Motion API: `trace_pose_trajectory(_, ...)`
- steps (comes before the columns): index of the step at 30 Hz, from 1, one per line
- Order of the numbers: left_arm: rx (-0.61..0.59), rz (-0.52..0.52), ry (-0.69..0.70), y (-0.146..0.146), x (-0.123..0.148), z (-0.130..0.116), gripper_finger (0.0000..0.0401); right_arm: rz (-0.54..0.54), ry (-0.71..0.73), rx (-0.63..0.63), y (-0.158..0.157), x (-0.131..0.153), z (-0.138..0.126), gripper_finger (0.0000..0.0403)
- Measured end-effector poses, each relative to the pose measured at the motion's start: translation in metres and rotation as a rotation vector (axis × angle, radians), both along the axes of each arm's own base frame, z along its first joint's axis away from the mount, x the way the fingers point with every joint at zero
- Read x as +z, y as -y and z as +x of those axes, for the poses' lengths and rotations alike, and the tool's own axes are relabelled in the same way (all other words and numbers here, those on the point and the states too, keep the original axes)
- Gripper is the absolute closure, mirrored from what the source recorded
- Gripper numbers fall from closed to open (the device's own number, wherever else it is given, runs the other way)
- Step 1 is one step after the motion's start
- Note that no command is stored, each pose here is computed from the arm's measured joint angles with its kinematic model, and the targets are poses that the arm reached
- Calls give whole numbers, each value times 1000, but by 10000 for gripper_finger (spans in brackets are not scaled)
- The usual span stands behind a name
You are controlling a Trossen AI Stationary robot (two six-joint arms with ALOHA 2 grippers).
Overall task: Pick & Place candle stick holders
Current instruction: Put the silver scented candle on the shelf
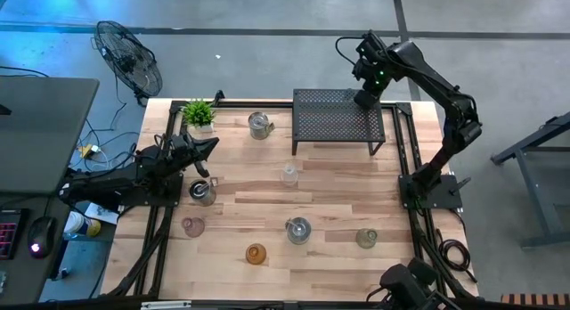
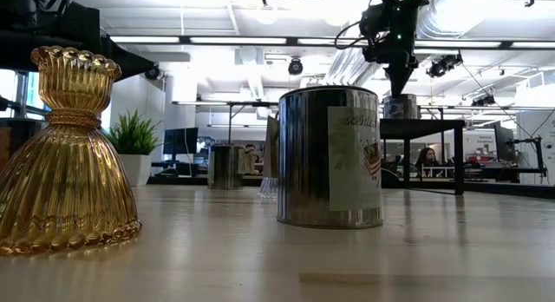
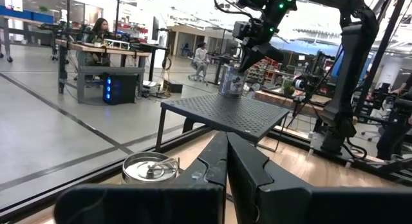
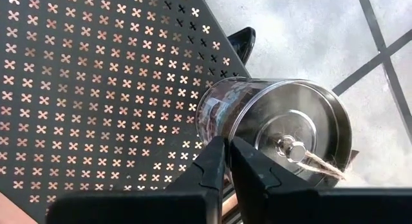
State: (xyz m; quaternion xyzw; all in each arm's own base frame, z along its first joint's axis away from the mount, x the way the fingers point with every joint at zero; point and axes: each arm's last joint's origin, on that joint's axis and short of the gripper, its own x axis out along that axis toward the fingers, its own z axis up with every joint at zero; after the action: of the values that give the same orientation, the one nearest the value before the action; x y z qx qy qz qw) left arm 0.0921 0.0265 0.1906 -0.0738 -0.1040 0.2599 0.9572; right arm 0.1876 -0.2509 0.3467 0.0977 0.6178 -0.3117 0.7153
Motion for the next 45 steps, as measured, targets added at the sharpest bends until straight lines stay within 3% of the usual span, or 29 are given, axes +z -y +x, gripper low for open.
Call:
trace_pose_trajectory(10,2,0,0,0,0,0,400,-4,6,1,1,0,1,317)
trace_pose_trajectory(33,16,-2,1,0,0,0,400,0,19,39,-8,0,12,313)
trace_pose_trajectory(45,16,-2,1,0,0,0,400,-34,-21,14,-9,0,13,262)
